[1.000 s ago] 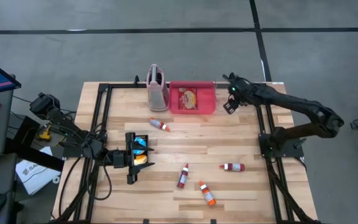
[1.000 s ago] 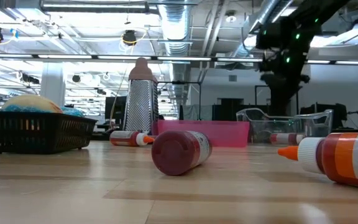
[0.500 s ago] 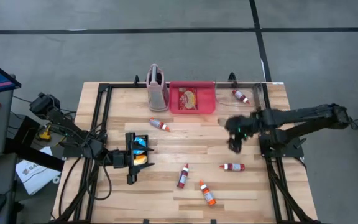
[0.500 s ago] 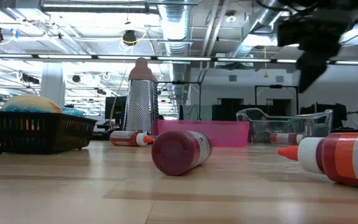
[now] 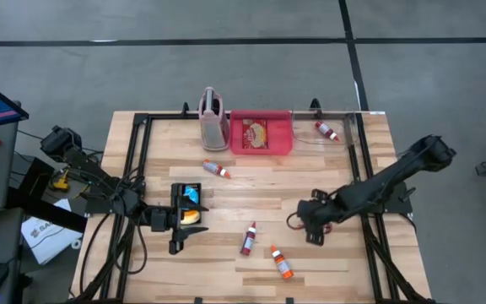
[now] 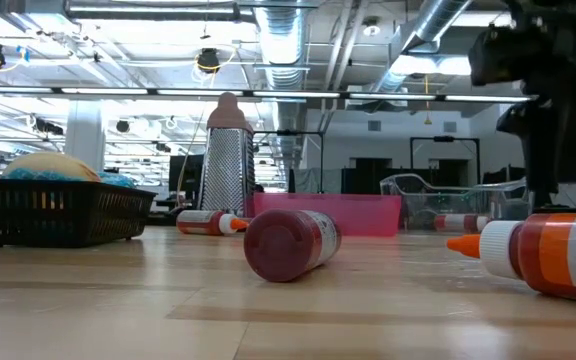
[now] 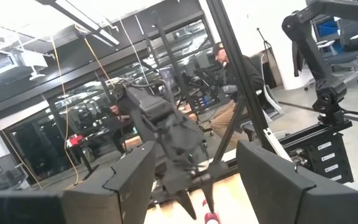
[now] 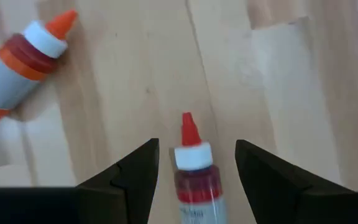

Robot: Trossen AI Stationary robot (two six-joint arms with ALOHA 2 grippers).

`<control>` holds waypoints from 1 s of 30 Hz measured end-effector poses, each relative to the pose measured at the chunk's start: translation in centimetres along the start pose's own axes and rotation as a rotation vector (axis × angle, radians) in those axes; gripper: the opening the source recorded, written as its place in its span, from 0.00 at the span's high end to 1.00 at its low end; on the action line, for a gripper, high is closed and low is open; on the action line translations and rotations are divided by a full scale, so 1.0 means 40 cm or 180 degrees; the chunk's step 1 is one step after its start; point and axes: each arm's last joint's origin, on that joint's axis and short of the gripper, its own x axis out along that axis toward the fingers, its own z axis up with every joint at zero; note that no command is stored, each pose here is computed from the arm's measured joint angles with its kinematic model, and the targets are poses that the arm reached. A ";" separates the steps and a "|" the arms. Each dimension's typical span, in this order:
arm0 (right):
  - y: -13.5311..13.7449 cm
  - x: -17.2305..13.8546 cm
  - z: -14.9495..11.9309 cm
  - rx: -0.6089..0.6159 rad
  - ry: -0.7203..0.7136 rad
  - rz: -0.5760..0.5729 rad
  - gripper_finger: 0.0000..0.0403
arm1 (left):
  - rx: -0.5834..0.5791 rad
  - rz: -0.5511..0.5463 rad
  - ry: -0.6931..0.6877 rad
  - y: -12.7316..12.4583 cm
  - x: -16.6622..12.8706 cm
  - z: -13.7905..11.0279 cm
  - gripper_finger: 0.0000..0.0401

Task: Pick & Place Food Item
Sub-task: Put the right red food coloring bottle into the transparent bin

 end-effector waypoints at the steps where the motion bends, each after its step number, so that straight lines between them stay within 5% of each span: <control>1: 0.005 0.014 -0.001 -0.0049 0.0038 -0.0034 0.49 | -0.0001 -0.0001 -0.0001 0.000 0.000 0.000 0.46; 9: 0.029 0.121 -0.013 -0.0203 0.0514 -0.0304 0.49 | -0.0001 -0.0004 -0.0003 0.000 0.000 0.000 0.46; 18: 0.051 0.149 -0.022 -0.0182 0.0655 -0.0339 0.50 | 0.0000 -0.0012 -0.0008 0.000 0.000 0.000 0.46; 30: 0.054 0.147 -0.015 -0.0214 0.0603 -0.0365 0.74 | -0.0010 -0.0010 -0.0007 0.000 0.000 0.000 0.46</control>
